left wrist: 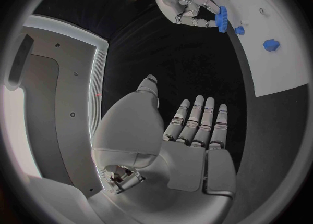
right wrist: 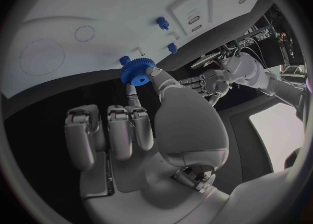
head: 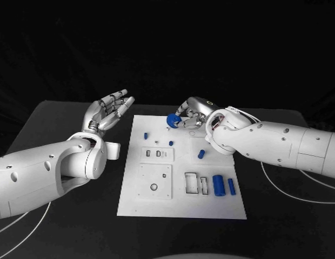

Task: Assemble the parts on the task board

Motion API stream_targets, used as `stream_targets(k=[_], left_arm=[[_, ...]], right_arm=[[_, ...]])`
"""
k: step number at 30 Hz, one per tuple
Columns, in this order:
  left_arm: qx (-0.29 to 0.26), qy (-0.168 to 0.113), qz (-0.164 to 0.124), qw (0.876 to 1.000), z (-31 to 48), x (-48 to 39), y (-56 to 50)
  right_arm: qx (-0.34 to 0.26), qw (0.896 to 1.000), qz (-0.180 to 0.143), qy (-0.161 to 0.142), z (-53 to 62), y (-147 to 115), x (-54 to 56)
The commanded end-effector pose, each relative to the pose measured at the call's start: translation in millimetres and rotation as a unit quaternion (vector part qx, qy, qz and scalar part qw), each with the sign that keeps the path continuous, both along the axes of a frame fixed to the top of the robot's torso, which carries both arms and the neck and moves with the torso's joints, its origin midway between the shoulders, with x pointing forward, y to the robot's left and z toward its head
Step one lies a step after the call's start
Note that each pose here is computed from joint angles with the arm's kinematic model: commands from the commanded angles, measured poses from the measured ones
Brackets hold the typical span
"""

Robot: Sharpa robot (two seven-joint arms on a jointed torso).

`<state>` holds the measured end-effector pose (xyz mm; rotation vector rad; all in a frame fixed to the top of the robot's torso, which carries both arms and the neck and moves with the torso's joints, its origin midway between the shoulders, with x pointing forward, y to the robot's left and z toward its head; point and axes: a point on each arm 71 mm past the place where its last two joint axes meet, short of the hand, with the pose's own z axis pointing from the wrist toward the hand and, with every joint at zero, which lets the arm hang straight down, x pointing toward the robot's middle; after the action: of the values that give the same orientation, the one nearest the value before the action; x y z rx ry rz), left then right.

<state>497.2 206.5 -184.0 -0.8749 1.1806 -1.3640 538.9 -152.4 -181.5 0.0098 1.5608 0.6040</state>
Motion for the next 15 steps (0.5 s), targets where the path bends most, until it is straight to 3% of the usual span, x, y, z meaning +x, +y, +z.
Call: stream_targets(k=[1,15], left_arm=[[-0.003,-0.007,-0.011,1.000,1.7,-1.1,-3.1],[-0.003,-0.007,-0.010,1.000,2.8,-3.3,-1.5]], right_arm=[[-0.016,1.000,0.018,-0.014,-1.5,7.5,0.7],[-0.046,0.999,0.026,0.009,-14.2,23.0,2.5]])
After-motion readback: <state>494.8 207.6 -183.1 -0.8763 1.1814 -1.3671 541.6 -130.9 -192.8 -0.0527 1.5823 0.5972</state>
